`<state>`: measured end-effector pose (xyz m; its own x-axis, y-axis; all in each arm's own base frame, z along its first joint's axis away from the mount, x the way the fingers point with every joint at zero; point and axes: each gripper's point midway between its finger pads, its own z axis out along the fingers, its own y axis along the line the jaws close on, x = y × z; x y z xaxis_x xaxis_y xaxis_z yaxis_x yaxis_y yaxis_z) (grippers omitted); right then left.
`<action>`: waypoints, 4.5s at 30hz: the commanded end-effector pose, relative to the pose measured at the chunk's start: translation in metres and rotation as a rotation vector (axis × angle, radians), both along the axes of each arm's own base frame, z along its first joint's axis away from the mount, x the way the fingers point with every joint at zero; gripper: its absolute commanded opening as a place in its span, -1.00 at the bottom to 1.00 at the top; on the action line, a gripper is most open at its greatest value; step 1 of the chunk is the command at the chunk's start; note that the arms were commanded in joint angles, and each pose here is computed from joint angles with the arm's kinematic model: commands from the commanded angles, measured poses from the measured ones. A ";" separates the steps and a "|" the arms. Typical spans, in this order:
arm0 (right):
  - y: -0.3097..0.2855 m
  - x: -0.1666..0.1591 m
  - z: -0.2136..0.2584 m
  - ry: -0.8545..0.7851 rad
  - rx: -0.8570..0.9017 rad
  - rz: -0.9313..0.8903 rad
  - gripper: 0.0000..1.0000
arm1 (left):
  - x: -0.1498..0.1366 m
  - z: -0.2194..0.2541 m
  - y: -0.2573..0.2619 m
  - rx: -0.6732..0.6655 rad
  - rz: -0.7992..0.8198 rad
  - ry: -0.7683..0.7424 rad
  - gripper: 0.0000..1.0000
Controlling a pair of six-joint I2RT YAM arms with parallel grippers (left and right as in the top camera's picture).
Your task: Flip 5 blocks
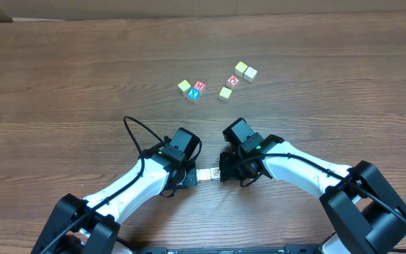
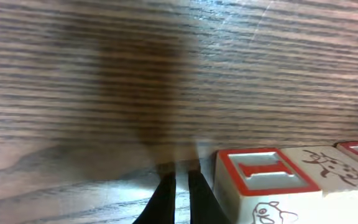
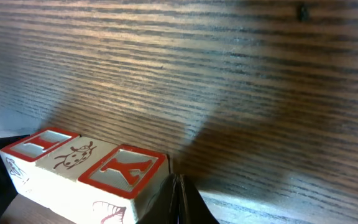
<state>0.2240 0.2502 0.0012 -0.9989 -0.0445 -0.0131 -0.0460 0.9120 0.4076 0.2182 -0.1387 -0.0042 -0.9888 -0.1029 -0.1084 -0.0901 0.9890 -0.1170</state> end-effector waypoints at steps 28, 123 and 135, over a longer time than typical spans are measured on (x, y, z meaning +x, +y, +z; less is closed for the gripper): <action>0.004 -0.006 0.002 0.041 0.024 -0.025 -0.92 | -0.001 -0.012 -0.003 -0.004 -0.094 0.012 -0.92; 0.015 -0.034 0.004 0.269 0.018 -0.274 -0.92 | -0.001 -0.036 0.010 0.121 -0.465 0.019 -0.92; 0.014 -0.036 0.003 0.308 0.009 -0.341 -0.92 | 0.005 -0.035 0.008 0.126 -0.521 -0.014 -0.91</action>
